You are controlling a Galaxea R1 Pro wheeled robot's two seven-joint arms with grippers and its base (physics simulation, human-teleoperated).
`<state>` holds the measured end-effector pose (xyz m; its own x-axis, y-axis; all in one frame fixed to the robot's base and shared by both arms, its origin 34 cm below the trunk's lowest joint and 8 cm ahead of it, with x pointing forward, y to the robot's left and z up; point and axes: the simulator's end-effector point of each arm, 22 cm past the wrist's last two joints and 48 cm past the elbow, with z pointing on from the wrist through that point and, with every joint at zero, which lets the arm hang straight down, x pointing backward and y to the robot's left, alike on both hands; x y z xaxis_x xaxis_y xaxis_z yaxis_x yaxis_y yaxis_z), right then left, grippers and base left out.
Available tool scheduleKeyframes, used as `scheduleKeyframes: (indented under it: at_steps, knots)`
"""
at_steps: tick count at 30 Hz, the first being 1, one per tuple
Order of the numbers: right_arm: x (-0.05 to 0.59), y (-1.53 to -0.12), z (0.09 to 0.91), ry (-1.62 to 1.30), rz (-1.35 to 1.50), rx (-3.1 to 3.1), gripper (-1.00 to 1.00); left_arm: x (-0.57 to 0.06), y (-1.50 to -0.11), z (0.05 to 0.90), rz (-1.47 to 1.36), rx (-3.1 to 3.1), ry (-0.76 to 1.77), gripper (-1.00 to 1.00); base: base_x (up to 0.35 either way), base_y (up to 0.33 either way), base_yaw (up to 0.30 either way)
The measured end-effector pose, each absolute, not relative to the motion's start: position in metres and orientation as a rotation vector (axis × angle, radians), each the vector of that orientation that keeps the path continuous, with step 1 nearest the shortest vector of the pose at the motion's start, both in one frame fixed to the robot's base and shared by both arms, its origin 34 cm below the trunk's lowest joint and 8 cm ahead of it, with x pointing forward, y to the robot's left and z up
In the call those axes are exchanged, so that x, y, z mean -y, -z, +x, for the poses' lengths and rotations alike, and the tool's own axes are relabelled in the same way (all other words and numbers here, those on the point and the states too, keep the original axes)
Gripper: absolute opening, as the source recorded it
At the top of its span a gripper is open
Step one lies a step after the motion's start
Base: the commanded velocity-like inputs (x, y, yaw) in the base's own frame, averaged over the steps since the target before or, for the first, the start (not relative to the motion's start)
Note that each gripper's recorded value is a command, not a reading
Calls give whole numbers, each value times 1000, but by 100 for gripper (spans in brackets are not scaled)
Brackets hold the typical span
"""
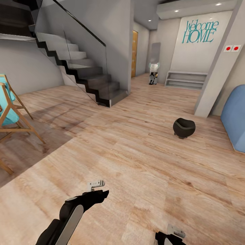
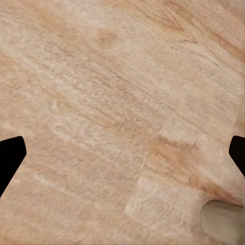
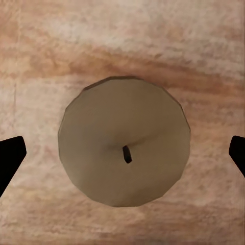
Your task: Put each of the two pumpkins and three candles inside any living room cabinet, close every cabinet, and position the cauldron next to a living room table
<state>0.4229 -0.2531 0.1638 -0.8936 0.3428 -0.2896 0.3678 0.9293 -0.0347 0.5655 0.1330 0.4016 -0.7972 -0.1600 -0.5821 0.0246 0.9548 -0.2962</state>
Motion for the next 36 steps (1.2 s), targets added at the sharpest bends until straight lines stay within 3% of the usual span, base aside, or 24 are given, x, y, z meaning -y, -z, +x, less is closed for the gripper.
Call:
scheduleKeyframes:
  at_steps: [36]
  knots:
    - [259, -136, 417, 156, 548, -2804, 100, -133, -347, 552, -112, -2572, 383, 100, 0, 0, 0]
